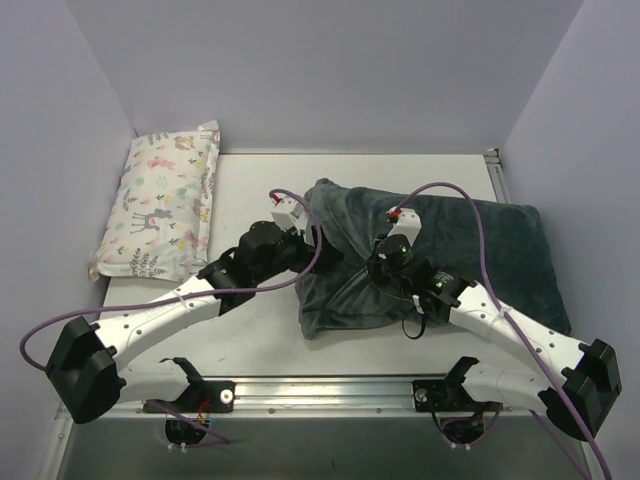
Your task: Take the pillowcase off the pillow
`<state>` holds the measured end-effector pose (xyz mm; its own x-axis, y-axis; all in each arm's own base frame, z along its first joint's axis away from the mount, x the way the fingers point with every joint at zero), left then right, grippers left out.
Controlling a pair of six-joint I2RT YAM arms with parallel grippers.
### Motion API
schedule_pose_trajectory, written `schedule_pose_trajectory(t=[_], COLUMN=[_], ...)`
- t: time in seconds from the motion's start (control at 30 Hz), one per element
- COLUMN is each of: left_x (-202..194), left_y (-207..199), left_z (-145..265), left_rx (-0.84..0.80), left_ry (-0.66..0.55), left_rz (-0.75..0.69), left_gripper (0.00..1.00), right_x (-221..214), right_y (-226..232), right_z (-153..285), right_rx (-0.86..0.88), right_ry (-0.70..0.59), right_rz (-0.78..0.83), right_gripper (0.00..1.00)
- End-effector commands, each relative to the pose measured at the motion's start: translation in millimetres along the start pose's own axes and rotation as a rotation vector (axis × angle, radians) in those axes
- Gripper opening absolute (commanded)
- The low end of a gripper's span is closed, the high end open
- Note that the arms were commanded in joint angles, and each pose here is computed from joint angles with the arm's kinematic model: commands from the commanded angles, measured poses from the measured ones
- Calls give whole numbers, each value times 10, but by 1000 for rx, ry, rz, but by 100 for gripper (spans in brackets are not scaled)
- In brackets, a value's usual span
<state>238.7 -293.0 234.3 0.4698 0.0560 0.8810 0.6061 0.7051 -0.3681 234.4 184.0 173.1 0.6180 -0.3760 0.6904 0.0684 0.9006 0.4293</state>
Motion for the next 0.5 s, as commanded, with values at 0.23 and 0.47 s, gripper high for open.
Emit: schedule_pose_trajectory(t=[0.23,0.47], left_x=[-488,-470], left_y=[169,399], left_z=[-478,-313], left_rx=[204,334], left_ry=[207,184], left_rz=[-59,-43], left_gripper=[65,0], right_x=[43,131], right_y=[-2,-155], right_z=[-39,-11], right_rx=[0,-106], right_ry=[-19,-39], right_rz=[-28,49], right_gripper=[0,0])
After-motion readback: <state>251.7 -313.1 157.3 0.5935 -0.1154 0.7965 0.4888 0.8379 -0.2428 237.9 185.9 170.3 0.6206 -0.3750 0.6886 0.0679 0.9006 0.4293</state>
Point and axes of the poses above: each gripper's point midway between its finger pads, its own z axis back along the fingers, its own y axis along the line the jaws close on, x = y × z, the point moved 3 cm from there along z, back along the fingers, and after that the axes turned 14 degrees about -z, right-handed, at the moved point
